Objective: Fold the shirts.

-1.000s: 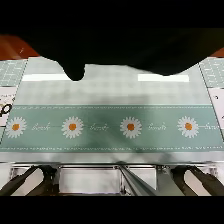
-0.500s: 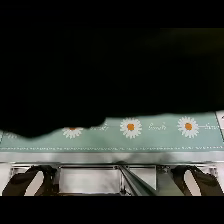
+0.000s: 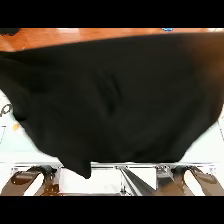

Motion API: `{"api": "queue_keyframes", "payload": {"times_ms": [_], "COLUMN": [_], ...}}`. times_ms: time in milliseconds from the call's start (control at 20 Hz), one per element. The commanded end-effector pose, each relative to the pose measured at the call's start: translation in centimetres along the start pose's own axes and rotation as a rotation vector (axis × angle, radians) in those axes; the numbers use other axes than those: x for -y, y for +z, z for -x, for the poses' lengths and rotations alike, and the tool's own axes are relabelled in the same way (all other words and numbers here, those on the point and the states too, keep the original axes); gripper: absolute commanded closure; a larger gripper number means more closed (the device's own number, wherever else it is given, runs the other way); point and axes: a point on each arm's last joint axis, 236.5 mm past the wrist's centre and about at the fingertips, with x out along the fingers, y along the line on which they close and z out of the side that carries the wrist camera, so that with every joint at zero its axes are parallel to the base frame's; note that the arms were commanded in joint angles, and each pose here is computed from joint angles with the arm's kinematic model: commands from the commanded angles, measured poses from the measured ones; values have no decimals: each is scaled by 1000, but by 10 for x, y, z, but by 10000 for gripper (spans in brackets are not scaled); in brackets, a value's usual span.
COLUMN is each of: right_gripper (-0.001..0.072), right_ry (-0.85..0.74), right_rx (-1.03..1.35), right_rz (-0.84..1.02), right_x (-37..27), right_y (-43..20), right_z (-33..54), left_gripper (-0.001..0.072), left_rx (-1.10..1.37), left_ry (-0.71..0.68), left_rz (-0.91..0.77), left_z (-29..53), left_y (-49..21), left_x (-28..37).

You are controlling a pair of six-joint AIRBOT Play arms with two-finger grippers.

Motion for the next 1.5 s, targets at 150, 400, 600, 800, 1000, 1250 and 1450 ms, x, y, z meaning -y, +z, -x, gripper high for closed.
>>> {"api": "queue_keyframes", "payload": {"times_ms": [150, 400, 600, 800, 1000, 1250, 1450], "right_gripper": [687, 687, 657, 290, 290, 290, 290], "right_ry": [175, 213, 158, 170, 136, -153, -210], "right_rx": [-278, -413, -455, -484, -717, -796, -821], "right_rz": [-240, -520, -769, -792, -638, -535, -659], "right_x": [62, 101, 124, 124, 145, 183, 165], "right_y": [-76, -155, -197, -201, -215, -279, -372], "right_z": [-186, -290, -334, -333, -251, -148, -96], "left_gripper": [687, 687, 687, 212, 212, 211, 212], "left_rx": [-68, -147, -188, -209, -273, -622, -613], "left_ry": [97, 97, 65, 55, 101, 109, -43], "left_rz": [166, 303, 412, 437, 540, 802, 964], "left_z": [-173, -272, -315, -320, -262, -180, -161], "left_y": [-53, -87, -101, -104, -81, -189, -247], "left_x": [-65, -91, -91, -96, -161, -187, -151]}}
